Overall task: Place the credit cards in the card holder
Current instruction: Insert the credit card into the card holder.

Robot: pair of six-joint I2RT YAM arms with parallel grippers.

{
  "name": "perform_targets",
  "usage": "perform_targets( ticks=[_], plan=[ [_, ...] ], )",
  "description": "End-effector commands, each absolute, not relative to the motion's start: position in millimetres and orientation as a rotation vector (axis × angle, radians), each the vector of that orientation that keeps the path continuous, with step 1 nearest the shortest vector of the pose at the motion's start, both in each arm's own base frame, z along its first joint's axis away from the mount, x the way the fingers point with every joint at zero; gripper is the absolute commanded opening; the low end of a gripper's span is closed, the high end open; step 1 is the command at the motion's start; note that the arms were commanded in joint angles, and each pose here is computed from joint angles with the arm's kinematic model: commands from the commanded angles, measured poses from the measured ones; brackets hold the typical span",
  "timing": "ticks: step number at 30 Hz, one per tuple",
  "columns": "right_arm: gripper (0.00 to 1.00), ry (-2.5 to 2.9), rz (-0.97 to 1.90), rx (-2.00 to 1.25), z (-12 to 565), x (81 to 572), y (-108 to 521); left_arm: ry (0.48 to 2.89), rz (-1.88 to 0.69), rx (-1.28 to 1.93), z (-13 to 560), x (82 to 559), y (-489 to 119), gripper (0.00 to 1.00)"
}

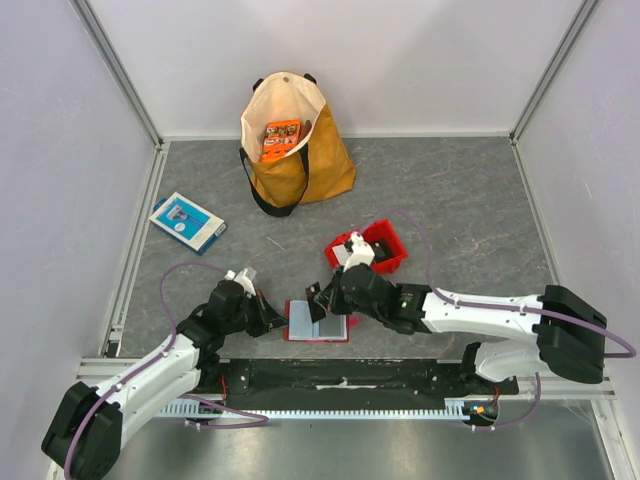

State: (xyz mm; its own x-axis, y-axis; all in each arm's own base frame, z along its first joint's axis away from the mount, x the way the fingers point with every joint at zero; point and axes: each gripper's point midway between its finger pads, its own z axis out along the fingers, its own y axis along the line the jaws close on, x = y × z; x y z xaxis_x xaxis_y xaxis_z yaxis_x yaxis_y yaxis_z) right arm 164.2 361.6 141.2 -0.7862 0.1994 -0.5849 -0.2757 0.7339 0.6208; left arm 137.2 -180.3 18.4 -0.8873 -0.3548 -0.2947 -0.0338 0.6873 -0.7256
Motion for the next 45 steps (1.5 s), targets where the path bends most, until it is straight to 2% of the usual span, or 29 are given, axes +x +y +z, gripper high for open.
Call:
perform_targets(
  ticks=[1, 10, 45],
  plan=[
    [0.00, 2.313, 1.005, 0.115, 102.0, 159.7, 346.2, 2.484, -1.058, -0.328, 19.1, 137.3, -179.9, 0.02],
    [0.00, 2.294, 1.070, 0.189, 71.5, 155.3, 338.4, 2.489, -1.065, -0.346, 17.4, 135.6, -180.0, 0.02],
    [0.00, 2.349, 1.204, 0.363, 17.6, 144.1, 345.8, 2.488, -1.076, -0.371, 12.5, 132.3, -178.5, 0.02]
  ],
)
